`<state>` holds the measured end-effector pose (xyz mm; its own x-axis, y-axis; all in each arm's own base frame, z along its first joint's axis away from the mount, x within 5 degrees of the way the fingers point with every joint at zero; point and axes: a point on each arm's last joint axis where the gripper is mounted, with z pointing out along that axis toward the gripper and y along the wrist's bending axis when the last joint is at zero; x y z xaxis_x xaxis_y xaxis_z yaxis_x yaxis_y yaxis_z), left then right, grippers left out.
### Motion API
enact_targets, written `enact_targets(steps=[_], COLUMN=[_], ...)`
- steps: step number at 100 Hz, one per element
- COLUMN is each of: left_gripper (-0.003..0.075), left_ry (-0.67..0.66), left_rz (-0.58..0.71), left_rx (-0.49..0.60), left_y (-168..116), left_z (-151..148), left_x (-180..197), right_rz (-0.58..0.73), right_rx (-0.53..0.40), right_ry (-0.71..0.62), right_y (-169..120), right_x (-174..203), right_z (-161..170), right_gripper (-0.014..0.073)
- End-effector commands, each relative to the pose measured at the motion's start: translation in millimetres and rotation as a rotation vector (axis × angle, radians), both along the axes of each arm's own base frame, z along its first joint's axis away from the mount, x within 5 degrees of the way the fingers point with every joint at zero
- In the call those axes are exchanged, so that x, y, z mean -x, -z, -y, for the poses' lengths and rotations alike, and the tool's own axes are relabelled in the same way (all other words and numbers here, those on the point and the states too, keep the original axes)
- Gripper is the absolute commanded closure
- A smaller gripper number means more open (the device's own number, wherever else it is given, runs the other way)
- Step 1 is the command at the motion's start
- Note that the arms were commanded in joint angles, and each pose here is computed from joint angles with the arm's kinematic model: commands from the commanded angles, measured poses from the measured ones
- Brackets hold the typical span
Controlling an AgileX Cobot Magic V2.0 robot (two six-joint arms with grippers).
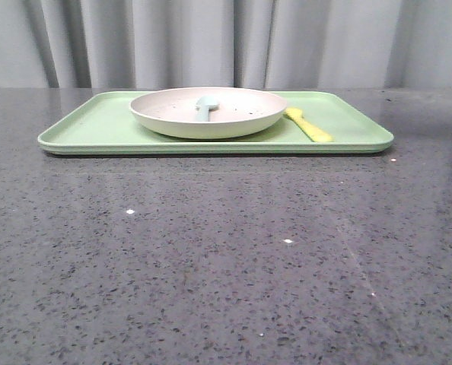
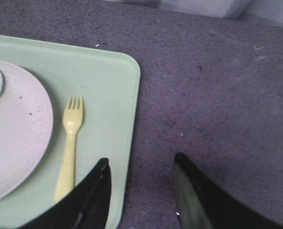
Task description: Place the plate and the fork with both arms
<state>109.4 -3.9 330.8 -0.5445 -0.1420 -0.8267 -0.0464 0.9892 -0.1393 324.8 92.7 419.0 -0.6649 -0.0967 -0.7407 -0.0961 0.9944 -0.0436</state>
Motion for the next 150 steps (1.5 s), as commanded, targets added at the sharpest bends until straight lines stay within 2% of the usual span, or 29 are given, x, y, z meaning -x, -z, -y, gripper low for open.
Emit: enact_targets(steps=[1, 17, 39, 59, 88, 110, 134, 143, 150], left_gripper=[0.0249, 0.0249, 0.0249, 0.0249, 0.0249, 0.0249, 0.0249, 0.0256, 0.0297], left_ry=[-0.008, -0.008, -0.008, -0.008, -0.008, -0.008, -0.008, -0.008, -0.008], left_rz=[0.090, 0.090, 0.090, 0.090, 0.090, 0.090, 0.092, 0.092, 0.092], left_rx=[0.020, 0.020, 0.020, 0.020, 0.020, 0.020, 0.020, 0.020, 0.020], left_y=[-13, -13, -13, -13, -13, -13, -13, -13, -13], left_z=[0, 0, 0, 0, 0, 0, 0, 0, 0], left_x=[-2, -2, -2, -2, -2, -2, -3, -3, -3], right_rz=[0.114, 0.117, 0.131, 0.124, 0.168, 0.237, 0.241, 0.241, 0.241], right_rx=[0.032, 0.038, -0.014, 0.003, -0.036, 0.021, 0.021, 0.021, 0.021], right_ry=[0.000, -0.018, -0.004, -0.009, 0.021, 0.030, 0.030, 0.030, 0.030], right_y=[-25, -6, 25, 54, 76, 74, 73, 73, 73], right_x=[30, 67, 115, 152, 200, 214, 215, 215, 215], right_z=[15, 27, 42, 55, 72, 82, 82, 82, 82], right_gripper=[0.0265, 0.0265, 0.0265, 0.0265, 0.0265, 0.0265, 0.0275, 0.0337, 0.0421])
